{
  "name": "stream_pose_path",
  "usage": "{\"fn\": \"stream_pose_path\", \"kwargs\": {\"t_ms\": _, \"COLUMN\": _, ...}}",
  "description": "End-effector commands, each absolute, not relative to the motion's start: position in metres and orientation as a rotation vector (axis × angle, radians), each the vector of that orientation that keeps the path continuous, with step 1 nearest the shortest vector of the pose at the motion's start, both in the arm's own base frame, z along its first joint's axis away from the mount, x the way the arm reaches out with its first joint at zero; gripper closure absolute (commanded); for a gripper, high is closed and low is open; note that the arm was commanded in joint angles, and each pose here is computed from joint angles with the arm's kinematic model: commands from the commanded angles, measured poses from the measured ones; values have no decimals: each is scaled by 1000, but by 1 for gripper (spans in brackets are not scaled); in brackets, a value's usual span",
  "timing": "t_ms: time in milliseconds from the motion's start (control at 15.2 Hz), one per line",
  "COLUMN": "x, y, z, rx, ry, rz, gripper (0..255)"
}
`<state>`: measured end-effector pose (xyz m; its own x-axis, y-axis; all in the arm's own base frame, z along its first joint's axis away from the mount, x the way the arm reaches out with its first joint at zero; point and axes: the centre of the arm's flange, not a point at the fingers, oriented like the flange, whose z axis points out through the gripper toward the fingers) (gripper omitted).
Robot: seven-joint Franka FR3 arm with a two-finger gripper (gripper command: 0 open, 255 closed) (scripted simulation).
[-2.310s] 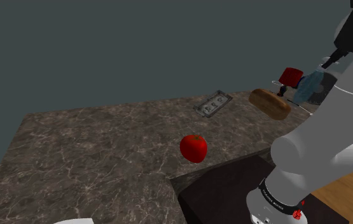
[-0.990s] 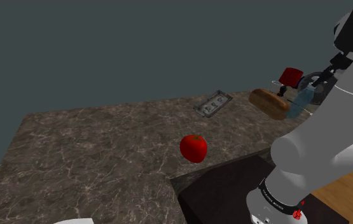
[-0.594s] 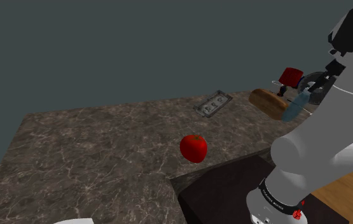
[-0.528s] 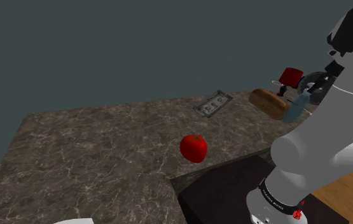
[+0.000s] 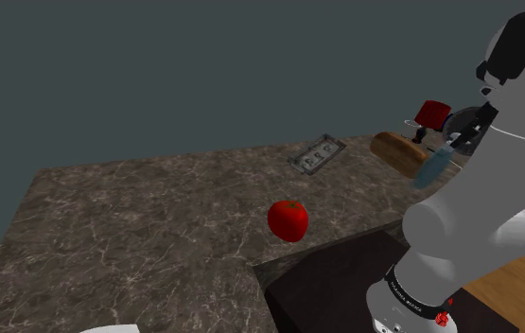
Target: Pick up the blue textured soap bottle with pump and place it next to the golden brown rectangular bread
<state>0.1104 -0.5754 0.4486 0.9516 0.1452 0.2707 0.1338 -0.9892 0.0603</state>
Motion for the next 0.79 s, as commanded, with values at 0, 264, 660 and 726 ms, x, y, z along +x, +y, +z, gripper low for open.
{"fn": "stream_pose_path", "kwargs": {"t_ms": 0, "x": 110, "y": -575, "z": 439, "rx": 3061, "ry": 219, "rz": 430, "gripper": 255}}
{"fn": "stream_pose_path", "kwargs": {"t_ms": 264, "x": 110, "y": -575, "z": 435, "rx": 3061, "ry": 219, "rz": 430, "gripper": 255}}
{"fn": "stream_pose_path", "kwargs": {"t_ms": 660, "x": 110, "y": -575, "z": 434, "rx": 3061, "ry": 219, "rz": 430, "gripper": 0}}
{"fn": "stream_pose_path", "kwargs": {"t_ms": 726, "x": 110, "y": -575, "z": 434, "rx": 3061, "ry": 219, "rz": 430, "gripper": 0}}
